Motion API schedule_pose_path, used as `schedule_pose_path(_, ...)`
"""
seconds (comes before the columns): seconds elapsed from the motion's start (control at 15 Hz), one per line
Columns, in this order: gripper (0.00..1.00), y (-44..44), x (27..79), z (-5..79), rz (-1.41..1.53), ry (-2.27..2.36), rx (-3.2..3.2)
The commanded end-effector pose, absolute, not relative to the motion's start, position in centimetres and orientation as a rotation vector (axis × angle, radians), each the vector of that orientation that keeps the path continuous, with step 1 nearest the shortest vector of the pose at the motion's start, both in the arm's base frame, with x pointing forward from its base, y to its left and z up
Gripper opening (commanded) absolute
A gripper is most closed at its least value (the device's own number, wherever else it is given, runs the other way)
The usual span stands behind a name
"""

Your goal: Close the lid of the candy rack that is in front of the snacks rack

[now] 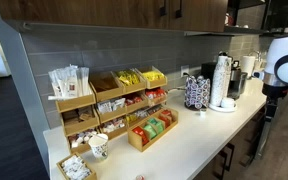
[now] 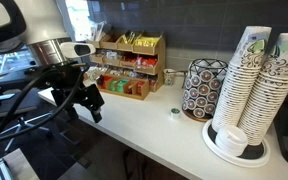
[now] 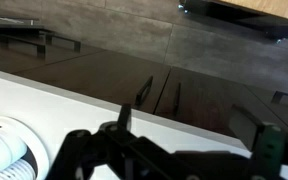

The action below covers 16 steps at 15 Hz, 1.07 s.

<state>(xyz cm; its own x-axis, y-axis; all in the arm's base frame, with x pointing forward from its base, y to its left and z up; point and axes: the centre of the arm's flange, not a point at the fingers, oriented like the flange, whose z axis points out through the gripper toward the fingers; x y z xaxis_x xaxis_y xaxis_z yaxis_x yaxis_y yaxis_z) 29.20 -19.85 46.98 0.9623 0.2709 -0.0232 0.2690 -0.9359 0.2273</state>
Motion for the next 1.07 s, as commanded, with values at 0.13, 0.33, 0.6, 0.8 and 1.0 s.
schedule_pose_path(0.13, 1.0, -19.8, 29.2, 47.0, 0.012, 0.402, 2.883)
schedule_pose_path(0.33, 1.0, -19.8, 29.2, 47.0, 0.012, 0.402, 2.883)
schedule_pose_path(0.6, 1.0, -19.8, 29.2, 47.0, 0.012, 0.402, 2.883)
schedule_pose_path(0.8, 1.0, -16.8, 32.2, 47.7, 0.089, 0.551, 2.857)
schedule_pose_path(1.0, 1.0, -11.7, 35.9, 49.3, 0.217, 0.776, 2.797)
